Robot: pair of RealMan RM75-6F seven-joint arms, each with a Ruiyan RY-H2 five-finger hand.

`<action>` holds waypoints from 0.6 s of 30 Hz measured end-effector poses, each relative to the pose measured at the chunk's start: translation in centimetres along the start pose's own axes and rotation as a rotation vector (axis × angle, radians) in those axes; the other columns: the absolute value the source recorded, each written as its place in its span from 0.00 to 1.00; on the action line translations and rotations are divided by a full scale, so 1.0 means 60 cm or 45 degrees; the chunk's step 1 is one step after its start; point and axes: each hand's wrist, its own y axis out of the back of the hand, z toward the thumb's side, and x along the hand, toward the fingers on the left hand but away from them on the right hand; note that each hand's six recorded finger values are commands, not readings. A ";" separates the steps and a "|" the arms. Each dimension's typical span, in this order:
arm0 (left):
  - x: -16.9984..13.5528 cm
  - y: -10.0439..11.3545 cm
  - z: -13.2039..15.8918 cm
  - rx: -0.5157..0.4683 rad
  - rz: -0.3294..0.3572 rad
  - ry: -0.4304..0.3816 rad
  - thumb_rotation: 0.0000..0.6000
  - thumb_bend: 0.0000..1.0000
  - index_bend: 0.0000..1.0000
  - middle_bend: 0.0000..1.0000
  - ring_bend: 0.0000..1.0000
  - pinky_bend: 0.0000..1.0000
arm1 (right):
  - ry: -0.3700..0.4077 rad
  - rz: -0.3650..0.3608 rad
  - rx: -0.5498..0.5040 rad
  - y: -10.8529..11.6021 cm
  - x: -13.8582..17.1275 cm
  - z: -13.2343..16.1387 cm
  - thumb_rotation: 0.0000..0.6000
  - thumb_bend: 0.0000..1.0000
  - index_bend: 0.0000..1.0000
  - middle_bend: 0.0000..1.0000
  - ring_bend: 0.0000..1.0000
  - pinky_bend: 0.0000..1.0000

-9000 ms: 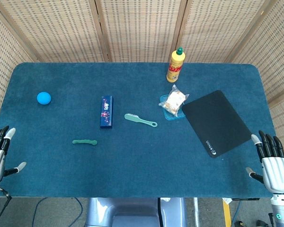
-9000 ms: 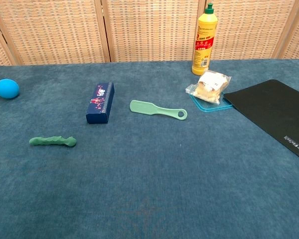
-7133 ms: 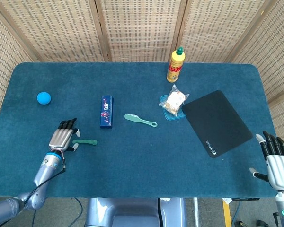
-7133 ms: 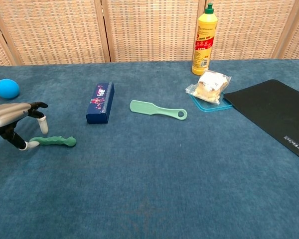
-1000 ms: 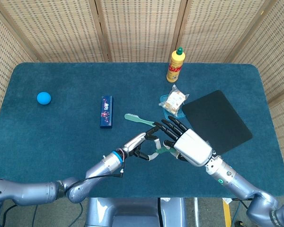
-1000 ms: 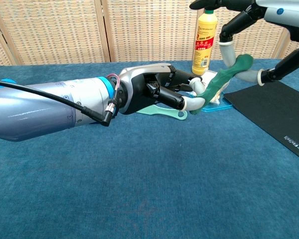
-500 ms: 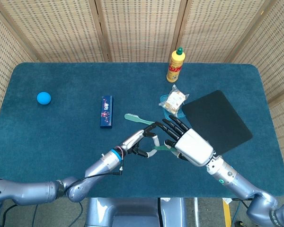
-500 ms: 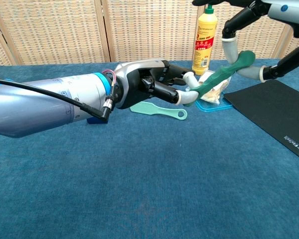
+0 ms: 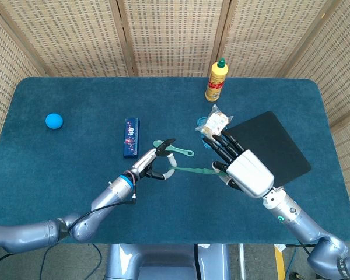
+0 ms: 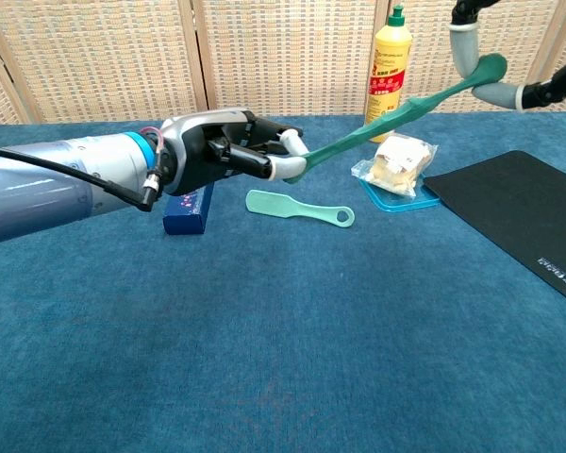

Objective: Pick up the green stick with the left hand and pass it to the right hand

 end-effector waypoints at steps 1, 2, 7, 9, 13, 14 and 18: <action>-0.002 0.006 -0.003 0.002 0.008 0.004 1.00 0.57 0.77 0.00 0.00 0.00 | -0.005 -0.005 0.002 0.003 0.001 -0.002 1.00 0.62 0.77 0.09 0.00 0.00; -0.005 0.015 -0.007 0.005 0.019 0.010 1.00 0.57 0.77 0.00 0.00 0.00 | -0.012 -0.011 0.006 0.006 0.002 -0.005 1.00 0.62 0.77 0.09 0.00 0.00; -0.025 0.063 -0.027 0.018 0.082 0.039 1.00 0.57 0.77 0.00 0.00 0.00 | -0.063 -0.032 0.024 0.021 0.007 -0.023 1.00 0.62 0.77 0.09 0.00 0.00; -0.036 0.087 -0.036 0.019 0.115 0.053 1.00 0.57 0.77 0.00 0.00 0.00 | -0.077 -0.039 0.031 0.026 0.009 -0.028 1.00 0.62 0.77 0.09 0.00 0.00; -0.057 0.126 -0.052 0.012 0.167 0.075 1.00 0.57 0.77 0.00 0.00 0.00 | -0.100 -0.050 0.041 0.034 0.012 -0.038 1.00 0.62 0.77 0.09 0.00 0.00; -0.063 0.135 -0.056 -0.003 0.178 0.080 1.00 0.57 0.77 0.00 0.00 0.00 | -0.105 -0.052 0.046 0.036 0.013 -0.040 1.00 0.62 0.77 0.09 0.00 0.00; -0.087 0.172 -0.071 -0.045 0.226 0.099 1.00 0.57 0.77 0.00 0.00 0.00 | -0.125 -0.059 0.078 0.043 0.017 -0.050 1.00 0.62 0.77 0.09 0.00 0.00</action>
